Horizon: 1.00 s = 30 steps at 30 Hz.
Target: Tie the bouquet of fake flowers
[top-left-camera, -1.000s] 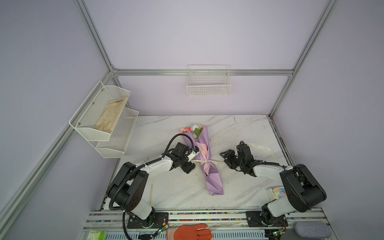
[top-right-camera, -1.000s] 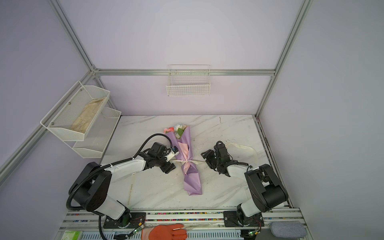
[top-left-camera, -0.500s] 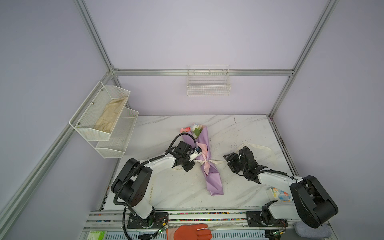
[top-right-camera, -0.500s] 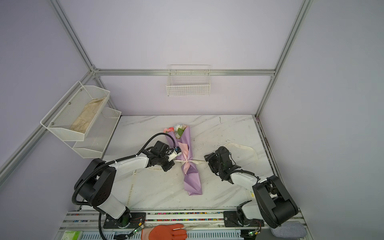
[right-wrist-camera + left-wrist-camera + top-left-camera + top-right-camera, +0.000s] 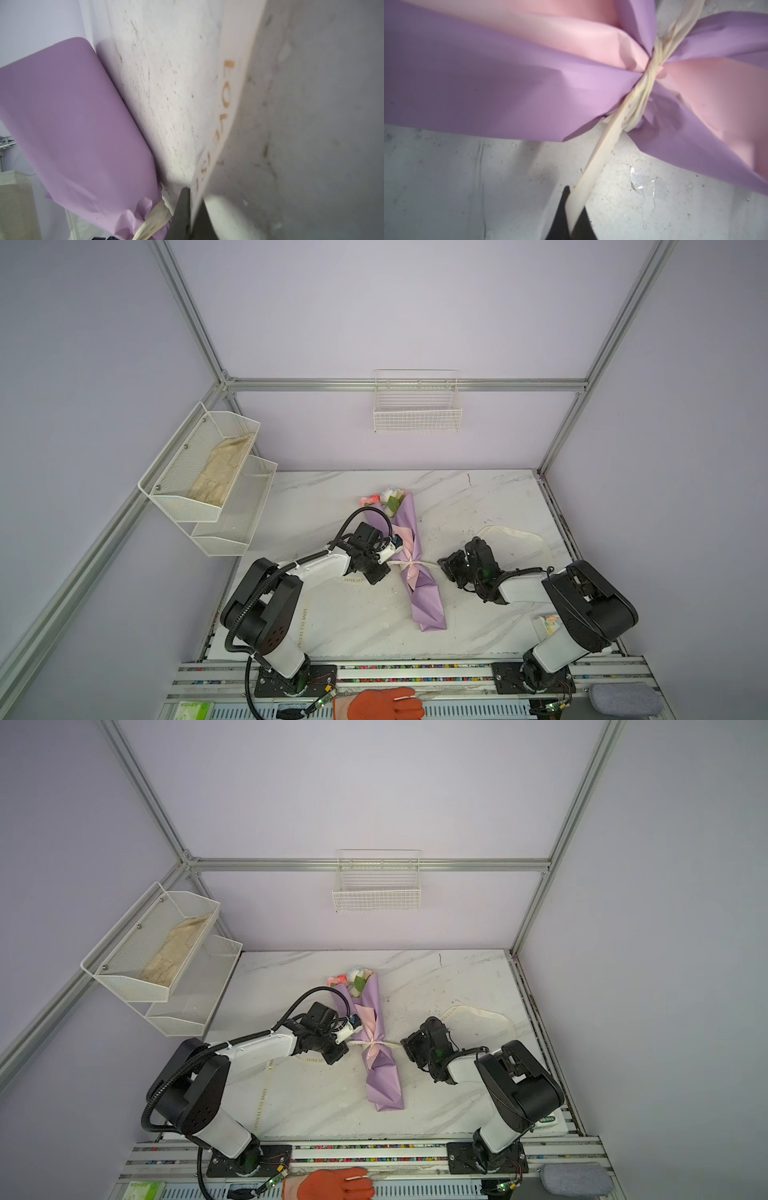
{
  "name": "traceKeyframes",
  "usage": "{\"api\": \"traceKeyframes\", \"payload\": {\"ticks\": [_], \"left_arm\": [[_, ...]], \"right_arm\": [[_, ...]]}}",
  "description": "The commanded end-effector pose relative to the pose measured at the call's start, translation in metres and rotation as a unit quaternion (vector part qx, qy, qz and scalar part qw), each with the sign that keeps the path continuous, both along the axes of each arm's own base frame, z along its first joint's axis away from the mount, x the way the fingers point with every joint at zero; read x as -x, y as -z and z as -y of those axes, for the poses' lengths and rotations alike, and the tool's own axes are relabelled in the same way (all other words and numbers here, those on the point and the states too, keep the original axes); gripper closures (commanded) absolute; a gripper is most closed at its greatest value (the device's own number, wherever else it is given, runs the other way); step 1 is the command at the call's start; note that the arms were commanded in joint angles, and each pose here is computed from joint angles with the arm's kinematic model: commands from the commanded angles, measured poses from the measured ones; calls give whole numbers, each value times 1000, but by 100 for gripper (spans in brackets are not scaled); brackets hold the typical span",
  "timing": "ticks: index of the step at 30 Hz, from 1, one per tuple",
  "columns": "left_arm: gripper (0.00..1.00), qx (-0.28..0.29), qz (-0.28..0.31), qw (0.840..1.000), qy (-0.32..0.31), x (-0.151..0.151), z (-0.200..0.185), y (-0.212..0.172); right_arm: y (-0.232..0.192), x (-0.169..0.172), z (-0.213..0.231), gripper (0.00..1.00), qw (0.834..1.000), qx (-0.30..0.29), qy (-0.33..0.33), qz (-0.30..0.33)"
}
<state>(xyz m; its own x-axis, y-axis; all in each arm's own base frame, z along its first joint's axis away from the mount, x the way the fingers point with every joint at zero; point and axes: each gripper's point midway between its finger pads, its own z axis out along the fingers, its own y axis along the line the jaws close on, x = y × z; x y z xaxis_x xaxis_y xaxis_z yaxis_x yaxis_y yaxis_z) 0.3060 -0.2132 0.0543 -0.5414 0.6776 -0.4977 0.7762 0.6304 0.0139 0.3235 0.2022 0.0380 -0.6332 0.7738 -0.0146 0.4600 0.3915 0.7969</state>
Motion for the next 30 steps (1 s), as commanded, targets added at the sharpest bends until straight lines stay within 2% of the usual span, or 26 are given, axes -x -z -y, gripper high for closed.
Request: {"api": "traceKeyframes", "payload": {"ticks": [1, 4, 7, 10, 14, 16, 18, 20, 23, 24, 25, 26, 28, 30], "left_arm": [[100, 2, 29, 995, -94, -23, -14, -33], [100, 2, -26, 988, -151, -20, -36, -22], [100, 30, -64, 977, -201, -21, -54, -12], [100, 49, -75, 967, -238, -23, -68, -11], [100, 48, -81, 965, -244, -23, -74, -10], [100, 73, -91, 972, -205, -19, -61, -14], [100, 106, -97, 977, -157, -15, -42, -23], [100, 108, -80, 984, -119, -11, -30, -31], [98, 89, -53, 992, -75, -2, -18, -36], [92, 90, -50, 993, -61, 1, -14, -38], [82, 85, -47, 994, -53, 3, -13, -39], [75, 76, -42, 995, -52, 3, -14, -38], [77, 58, -38, 997, -38, 6, -18, -37], [72, 36, -39, 998, -28, 7, -22, -34]], "right_arm": [[-18, -17, 28, 100, 995, 72, 57, 35], [-28, -19, 50, 100, 986, 143, 76, 46], [-34, -17, 65, 100, 976, 194, 84, 46], [-33, -13, 73, 100, 971, 220, 83, 44], [-32, -9, 79, 100, 967, 239, 82, 40], [-34, -11, 74, 100, 968, 235, 70, 50], [-53, -16, 55, 100, 975, 201, 34, 92], [-61, -19, 39, 100, 977, 184, -6, 111], [-61, -18, 34, 97, 977, 185, -24, 103], [-61, -18, 33, 92, 977, 183, -27, 103], [-60, -18, 33, 88, 978, 181, -26, 100], [-62, -18, 33, 87, 978, 182, -28, 102], [-68, -19, 31, 83, 976, 184, -35, 108], [-70, -19, 28, 83, 976, 181, -42, 109]]}}
